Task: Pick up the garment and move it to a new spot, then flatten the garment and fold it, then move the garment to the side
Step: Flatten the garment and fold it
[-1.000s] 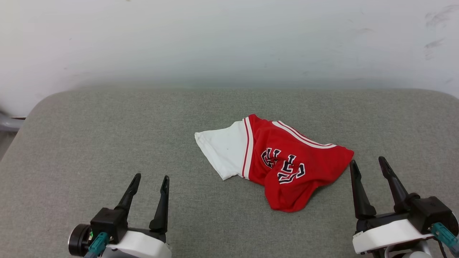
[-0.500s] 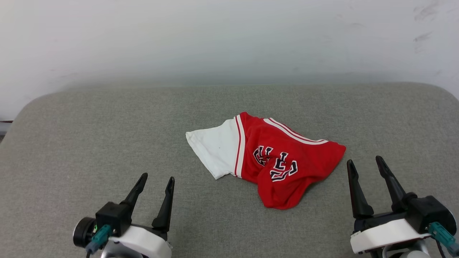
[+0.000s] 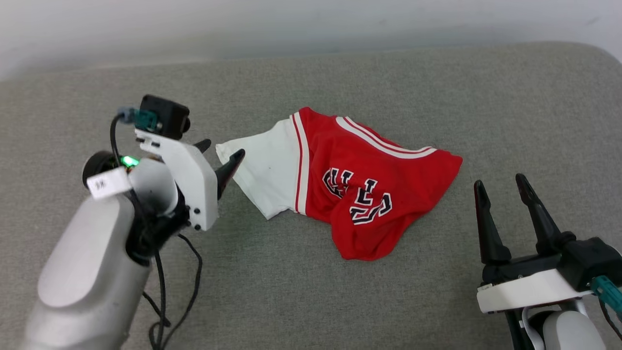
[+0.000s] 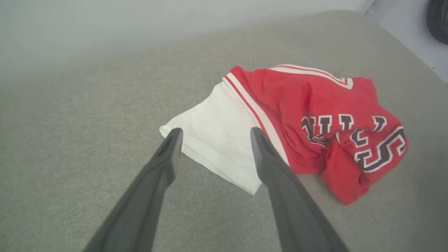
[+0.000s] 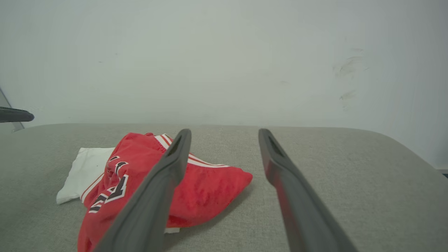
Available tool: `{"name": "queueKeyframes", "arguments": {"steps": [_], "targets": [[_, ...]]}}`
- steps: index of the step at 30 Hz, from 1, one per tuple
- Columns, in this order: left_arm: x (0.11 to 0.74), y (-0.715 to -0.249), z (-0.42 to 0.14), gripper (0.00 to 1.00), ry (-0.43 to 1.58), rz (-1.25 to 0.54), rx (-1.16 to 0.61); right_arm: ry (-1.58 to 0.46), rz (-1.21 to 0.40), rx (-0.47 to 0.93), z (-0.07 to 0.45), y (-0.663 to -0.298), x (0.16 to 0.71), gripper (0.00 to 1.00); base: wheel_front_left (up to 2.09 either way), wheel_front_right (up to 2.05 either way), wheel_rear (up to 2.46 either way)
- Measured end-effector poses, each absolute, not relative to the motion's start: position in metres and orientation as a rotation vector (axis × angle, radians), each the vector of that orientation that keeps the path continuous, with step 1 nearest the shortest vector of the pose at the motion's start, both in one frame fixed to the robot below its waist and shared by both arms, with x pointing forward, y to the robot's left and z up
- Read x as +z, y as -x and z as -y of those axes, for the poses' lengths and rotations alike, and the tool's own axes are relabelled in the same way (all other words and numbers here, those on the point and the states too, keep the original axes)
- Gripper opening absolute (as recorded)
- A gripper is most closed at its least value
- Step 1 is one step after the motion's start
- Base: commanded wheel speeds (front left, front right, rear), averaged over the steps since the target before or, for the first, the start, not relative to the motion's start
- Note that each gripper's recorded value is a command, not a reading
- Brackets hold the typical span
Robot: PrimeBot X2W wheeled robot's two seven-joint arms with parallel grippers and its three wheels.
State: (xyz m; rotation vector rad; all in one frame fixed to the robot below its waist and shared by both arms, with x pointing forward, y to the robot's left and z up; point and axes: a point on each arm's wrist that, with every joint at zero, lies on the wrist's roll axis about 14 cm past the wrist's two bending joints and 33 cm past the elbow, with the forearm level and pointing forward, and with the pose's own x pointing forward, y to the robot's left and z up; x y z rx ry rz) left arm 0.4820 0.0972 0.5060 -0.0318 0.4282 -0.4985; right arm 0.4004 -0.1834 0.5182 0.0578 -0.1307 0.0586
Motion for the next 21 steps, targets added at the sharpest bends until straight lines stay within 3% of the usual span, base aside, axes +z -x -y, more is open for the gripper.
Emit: {"name": "queueKeyframes", "arguments": {"steps": [10, 21], "targets": [[0.455, -0.528, -0.092, 1.0, -0.054, -0.807, -0.527, -0.059, 0.08, 0.024, 0.196, -0.414, 0.498, 1.0, 0.0, 0.0, 0.0], [0.388, -0.544, -0.109, 1.0, -0.128, -0.943, -0.44, -0.047, 0.042, -0.025, 0.213, -0.415, 0.485, 1.0, 0.0, 0.0, 0.0]]}}
